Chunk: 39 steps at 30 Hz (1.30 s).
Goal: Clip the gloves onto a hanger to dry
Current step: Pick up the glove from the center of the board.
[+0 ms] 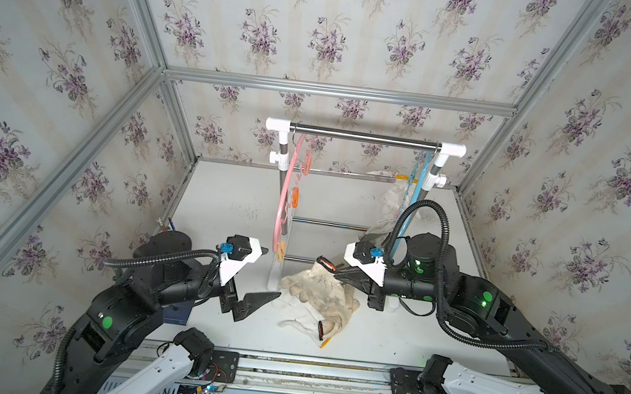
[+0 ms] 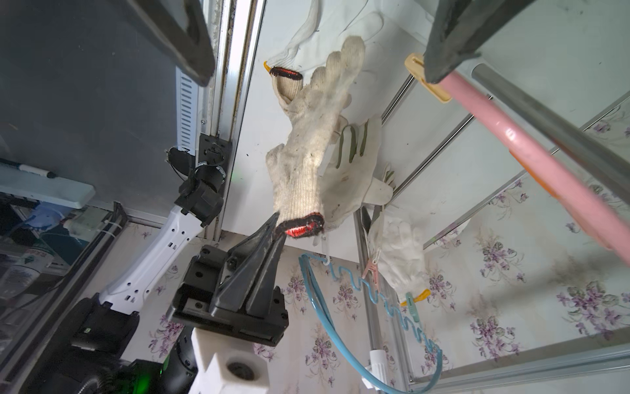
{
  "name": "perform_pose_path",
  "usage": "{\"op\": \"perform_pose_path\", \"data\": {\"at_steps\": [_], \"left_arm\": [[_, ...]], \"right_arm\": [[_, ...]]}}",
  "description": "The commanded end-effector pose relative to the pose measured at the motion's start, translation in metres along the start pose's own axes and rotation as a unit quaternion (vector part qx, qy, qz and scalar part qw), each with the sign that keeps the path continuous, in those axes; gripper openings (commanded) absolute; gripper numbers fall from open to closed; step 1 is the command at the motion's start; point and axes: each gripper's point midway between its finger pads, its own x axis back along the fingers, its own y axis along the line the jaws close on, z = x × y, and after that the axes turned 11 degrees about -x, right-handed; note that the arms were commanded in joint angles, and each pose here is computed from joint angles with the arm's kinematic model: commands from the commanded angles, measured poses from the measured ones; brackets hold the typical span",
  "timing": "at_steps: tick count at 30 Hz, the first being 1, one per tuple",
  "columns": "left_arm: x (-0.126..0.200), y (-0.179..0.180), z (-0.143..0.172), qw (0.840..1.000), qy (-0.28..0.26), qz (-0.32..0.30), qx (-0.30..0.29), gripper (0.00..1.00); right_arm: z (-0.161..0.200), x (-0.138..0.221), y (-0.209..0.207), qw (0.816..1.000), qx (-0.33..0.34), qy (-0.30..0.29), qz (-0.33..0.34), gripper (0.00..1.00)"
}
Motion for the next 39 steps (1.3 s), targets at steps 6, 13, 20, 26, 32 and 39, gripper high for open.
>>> {"op": "perform_pose_path", "data": {"at_steps": [6, 13, 20, 26, 32, 39], "left_arm": [[-0.038, 0.01, -0.027, 0.995, -0.07, 0.065, -0.036, 0.83], [-0.053, -0.007, -0.029, 0.986, -0.095, 0.137, -0.027, 0.81], [-0.062, -0.017, -0.025, 0.982, -0.098, 0.163, -0.014, 0.72], [-0.069, -0.025, -0.023, 0.978, -0.1, 0.182, -0.002, 0.62], [-0.073, -0.02, -0.022, 0.981, -0.108, 0.158, -0.005, 0.43], [-0.075, -0.016, -0.022, 0.984, -0.112, 0.139, -0.007, 0.33]], "right_arm": [[-0.01, 0.003, 0.014, 0.995, 0.088, -0.017, -0.037, 0.0], [-0.008, -0.007, 0.01, 0.995, 0.091, -0.012, -0.038, 0.0], [-0.011, -0.008, 0.003, 0.994, 0.105, -0.023, -0.016, 0.0], [-0.017, -0.007, -0.001, 0.993, 0.112, -0.034, -0.002, 0.0], [-0.017, -0.008, -0.001, 0.993, 0.112, -0.036, -0.004, 0.0], [-0.013, -0.014, -0.004, 0.994, 0.107, -0.029, -0.002, 0.0]]}}
